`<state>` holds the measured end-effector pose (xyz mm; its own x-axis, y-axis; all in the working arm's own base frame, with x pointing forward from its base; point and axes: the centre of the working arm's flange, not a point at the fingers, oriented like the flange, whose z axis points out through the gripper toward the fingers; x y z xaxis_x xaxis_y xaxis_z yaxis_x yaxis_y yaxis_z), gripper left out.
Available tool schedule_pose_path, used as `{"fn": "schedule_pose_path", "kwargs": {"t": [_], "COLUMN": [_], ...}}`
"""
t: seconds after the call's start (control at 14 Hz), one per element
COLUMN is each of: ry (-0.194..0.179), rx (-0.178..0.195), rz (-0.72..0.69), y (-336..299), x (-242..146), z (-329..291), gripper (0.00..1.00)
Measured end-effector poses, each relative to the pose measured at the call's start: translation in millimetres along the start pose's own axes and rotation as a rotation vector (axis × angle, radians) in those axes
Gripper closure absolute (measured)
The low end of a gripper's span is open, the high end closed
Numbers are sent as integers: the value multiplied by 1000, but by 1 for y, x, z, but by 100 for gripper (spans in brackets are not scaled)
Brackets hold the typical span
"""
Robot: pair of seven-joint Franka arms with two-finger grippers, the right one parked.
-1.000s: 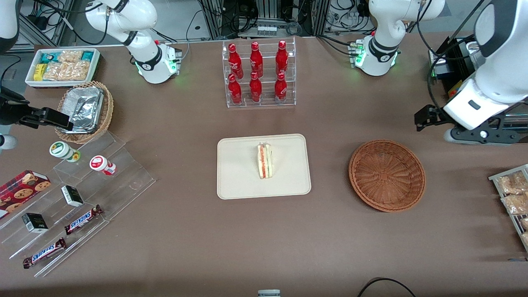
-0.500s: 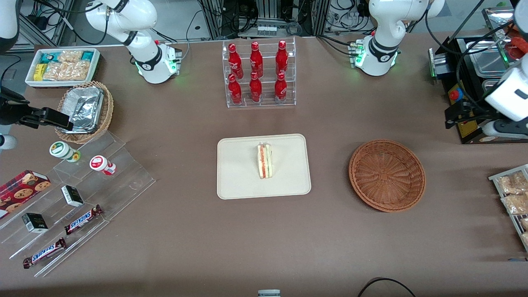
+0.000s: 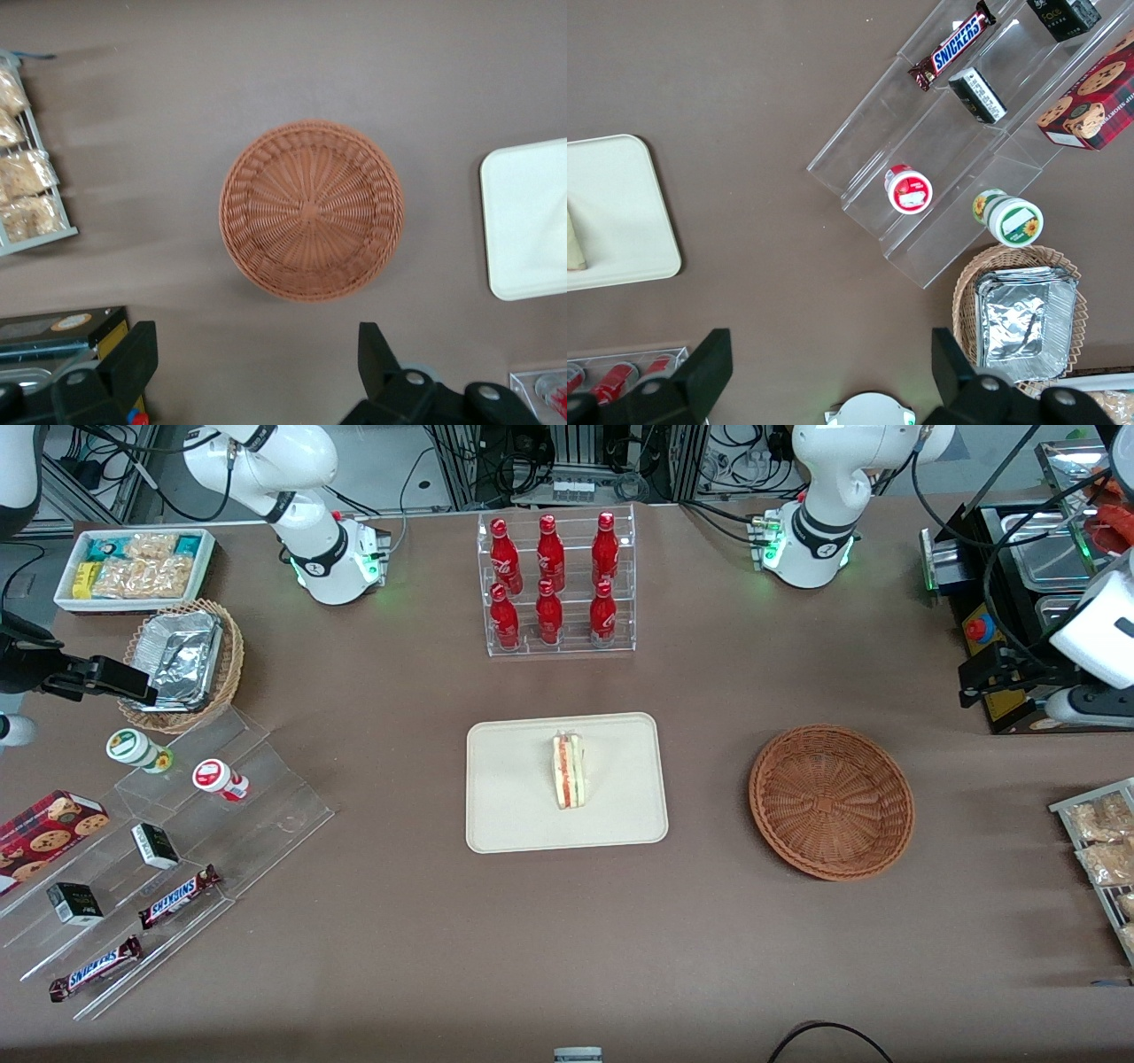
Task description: Place sandwich from basket to tray
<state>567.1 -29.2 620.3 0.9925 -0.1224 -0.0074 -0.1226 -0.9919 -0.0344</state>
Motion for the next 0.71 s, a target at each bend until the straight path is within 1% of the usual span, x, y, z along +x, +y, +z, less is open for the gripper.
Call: {"fn": "schedule_pose_path", "kwargs": {"t": [0.21, 0.36, 0.43, 0.71], "ry": [-12, -36, -41, -38], "rx": [-2, -5, -6, -5], "rz": [16, 24, 24, 15], "y": [11, 17, 17, 16], "x": [-1, -4, -5, -6], "z": [0, -1, -1, -4], "gripper": [0, 0, 0, 0]}}
